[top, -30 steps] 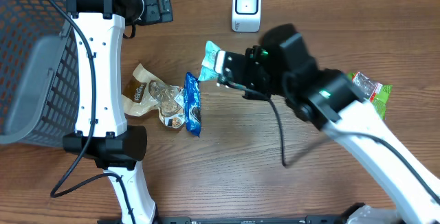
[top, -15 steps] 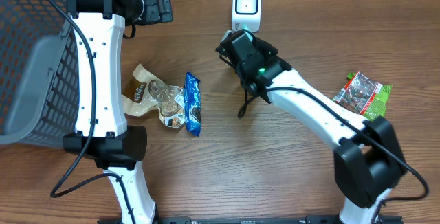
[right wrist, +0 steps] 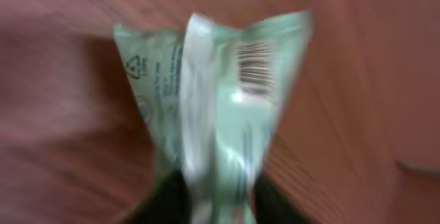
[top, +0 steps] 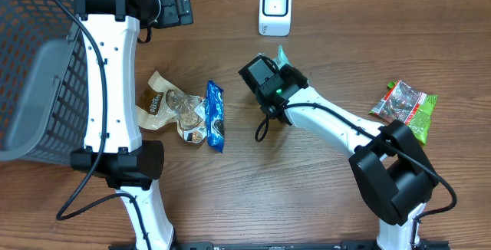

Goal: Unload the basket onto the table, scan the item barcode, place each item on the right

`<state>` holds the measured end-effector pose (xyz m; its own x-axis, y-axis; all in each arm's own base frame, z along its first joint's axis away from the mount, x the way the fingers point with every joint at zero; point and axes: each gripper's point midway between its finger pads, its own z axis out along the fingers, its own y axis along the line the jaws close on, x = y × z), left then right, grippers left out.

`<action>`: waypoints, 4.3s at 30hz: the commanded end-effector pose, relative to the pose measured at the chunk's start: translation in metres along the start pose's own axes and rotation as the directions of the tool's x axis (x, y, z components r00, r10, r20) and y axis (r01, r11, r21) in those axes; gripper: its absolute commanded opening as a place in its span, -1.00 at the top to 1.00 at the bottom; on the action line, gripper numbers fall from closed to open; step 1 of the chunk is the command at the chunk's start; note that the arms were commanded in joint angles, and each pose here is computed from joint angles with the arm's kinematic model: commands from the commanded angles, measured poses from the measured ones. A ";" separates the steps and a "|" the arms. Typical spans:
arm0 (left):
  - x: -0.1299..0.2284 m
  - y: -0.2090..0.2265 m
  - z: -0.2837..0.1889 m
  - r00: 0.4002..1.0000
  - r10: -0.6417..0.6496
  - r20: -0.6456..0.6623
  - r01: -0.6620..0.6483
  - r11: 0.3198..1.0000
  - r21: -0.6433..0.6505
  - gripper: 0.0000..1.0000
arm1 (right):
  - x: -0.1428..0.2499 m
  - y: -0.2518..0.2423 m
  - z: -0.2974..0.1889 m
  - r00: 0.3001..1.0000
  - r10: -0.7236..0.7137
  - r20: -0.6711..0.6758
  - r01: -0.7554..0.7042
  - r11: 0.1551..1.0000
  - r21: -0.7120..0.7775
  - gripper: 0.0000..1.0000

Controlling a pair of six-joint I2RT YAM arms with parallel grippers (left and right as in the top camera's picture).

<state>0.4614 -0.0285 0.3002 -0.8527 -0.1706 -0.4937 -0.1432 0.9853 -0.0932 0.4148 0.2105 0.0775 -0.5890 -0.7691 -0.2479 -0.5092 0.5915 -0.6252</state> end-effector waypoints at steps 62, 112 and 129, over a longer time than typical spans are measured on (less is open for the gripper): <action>-0.002 0.000 -0.003 1.000 0.001 0.010 -0.001 1.000 -0.003 -0.99 | 0.036 0.041 0.092 0.069 0.812 -0.580 -0.916 -0.179 -0.359 -0.14; -0.002 0.000 -0.003 1.000 0.001 0.010 -0.001 1.000 -0.003 -1.00 | -0.027 -0.145 -0.025 0.837 0.372 0.401 -0.496 0.825 0.271 0.92; -0.002 0.000 -0.003 1.000 0.001 0.010 -0.001 1.000 -0.003 -1.00 | -0.038 0.006 -0.070 0.436 0.674 -0.596 -0.659 -0.212 -0.722 0.93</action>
<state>0.4614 -0.0285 0.3002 -0.8527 -0.1706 -0.4937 -0.1432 0.9853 -0.0932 0.4095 0.2299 0.0713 -0.9025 0.1225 -0.4129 -0.0839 0.8904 0.4475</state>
